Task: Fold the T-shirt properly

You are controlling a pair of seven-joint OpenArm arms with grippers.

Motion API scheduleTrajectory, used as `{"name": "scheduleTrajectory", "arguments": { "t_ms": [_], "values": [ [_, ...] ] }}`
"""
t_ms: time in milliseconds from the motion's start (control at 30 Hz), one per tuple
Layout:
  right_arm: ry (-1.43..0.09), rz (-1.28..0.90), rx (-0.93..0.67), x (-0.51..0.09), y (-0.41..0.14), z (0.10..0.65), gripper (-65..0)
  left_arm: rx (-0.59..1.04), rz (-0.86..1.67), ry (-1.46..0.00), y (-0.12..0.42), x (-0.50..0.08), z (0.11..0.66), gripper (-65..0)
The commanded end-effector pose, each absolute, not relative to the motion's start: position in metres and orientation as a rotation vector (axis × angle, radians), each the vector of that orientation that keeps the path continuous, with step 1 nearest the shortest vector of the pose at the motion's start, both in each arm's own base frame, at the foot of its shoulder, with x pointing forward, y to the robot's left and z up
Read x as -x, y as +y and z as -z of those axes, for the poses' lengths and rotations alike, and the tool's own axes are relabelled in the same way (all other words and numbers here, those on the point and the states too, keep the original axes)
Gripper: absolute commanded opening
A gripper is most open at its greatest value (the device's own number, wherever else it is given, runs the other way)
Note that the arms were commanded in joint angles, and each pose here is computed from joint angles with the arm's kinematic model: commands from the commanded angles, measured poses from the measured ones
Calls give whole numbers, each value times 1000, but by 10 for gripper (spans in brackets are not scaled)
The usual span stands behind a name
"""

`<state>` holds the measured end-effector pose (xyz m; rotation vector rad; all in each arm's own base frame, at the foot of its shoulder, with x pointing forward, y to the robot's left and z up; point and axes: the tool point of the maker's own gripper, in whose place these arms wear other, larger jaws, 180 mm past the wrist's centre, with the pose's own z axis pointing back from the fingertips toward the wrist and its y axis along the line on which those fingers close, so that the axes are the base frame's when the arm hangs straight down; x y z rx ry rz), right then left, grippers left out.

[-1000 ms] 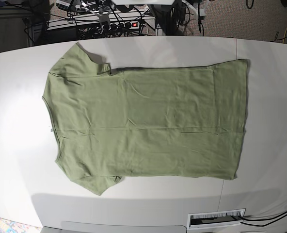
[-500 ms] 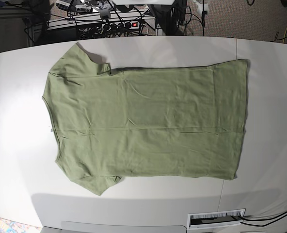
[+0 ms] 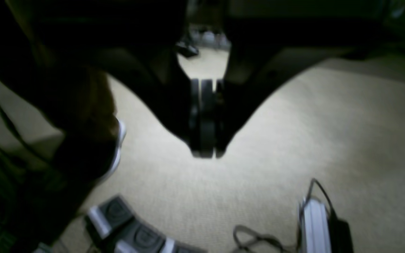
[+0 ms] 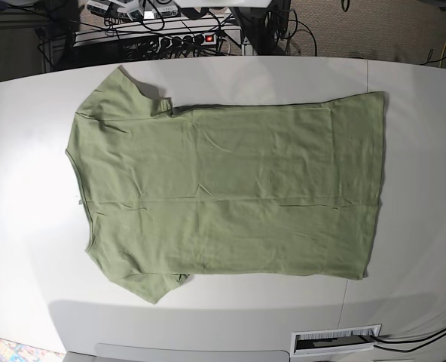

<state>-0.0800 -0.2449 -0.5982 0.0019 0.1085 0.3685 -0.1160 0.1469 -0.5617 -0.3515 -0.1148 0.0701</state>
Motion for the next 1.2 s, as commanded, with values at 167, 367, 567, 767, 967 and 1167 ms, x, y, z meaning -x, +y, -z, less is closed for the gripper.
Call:
{"name": "scheduleTrajectory", "arguments": {
  "t_ms": [167, 367, 567, 767, 967, 1167],
  "values": [
    [35, -495, -9, 78, -257, 558, -650, 366, 37, -182, 154, 117, 523, -650],
    [-50, -694, -13, 62, -249, 518, -650, 387, 140, -221, 154, 112, 491, -650],
    [-94, -852, -6, 51, -236, 486, -650, 384, 238, -303, 153, 97, 458, -650],
    [-154, -902, 24, 35, -226, 464, -650, 329, 255, -371, 170, 79, 427, -650],
    [-244, -884, 80, 4, -229, 433, -650, 290, 286, -425, 179, 64, 402, -650],
    [-317, -969, 160, -17, -223, 397, -650, 270, 384, -483, 171, 38, 385, -650]
  ]
}}
